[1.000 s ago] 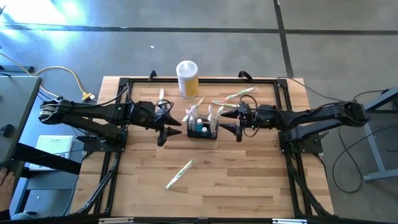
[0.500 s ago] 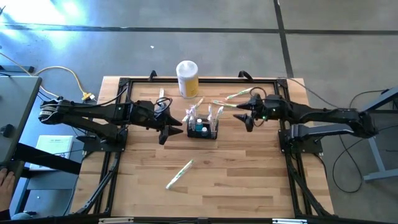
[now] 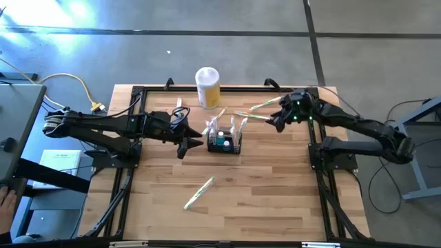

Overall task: Pick & Place toothbrushing station
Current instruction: Put the green toothbrush into the left section wire organizer

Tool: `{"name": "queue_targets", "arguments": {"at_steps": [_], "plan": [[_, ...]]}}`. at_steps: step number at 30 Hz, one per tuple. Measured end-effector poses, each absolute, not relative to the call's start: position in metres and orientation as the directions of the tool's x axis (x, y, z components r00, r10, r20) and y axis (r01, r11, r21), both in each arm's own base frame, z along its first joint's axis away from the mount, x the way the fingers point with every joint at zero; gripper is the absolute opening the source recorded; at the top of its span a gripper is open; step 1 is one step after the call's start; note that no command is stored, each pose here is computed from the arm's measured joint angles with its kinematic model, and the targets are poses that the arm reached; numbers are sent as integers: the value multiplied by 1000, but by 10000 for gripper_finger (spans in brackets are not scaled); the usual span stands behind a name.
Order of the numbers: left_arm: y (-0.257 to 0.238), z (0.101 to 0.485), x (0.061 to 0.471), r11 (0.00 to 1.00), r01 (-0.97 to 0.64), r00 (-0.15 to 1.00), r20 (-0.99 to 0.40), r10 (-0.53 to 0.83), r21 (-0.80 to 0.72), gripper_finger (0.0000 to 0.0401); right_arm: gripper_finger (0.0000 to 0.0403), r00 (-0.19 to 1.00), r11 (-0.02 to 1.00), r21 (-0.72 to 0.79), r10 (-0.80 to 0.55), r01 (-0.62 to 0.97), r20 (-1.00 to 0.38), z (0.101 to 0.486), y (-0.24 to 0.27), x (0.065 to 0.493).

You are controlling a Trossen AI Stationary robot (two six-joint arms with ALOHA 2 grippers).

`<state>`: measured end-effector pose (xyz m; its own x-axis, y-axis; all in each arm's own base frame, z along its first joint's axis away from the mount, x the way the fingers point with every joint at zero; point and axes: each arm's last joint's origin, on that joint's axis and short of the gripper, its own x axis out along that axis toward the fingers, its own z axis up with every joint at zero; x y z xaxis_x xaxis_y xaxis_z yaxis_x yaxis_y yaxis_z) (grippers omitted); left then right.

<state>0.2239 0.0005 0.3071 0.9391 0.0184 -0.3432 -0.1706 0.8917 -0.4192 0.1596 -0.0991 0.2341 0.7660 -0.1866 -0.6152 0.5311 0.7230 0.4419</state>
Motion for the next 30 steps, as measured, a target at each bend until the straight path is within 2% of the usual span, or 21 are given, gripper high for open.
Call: {"name": "queue_targets", "arguments": {"at_steps": [8,16,22,30], "plan": [[4,307,224,883,-275,929,-340,142,-381,180,221,718,755,369,-188,542,-670,250,-129,170],[3,306,223,926,-218,929,-357,100,-308,180,226,552,676,337,-124,655,-824,228,-163,174],[7,307,220,928,-218,929,-357,102,-302,180,242,460,637,273,-145,721,-876,211,-173,177],[24,306,213,920,-241,913,-394,107,-308,180,254,463,645,258,-168,719,-870,210,-176,180]]}}
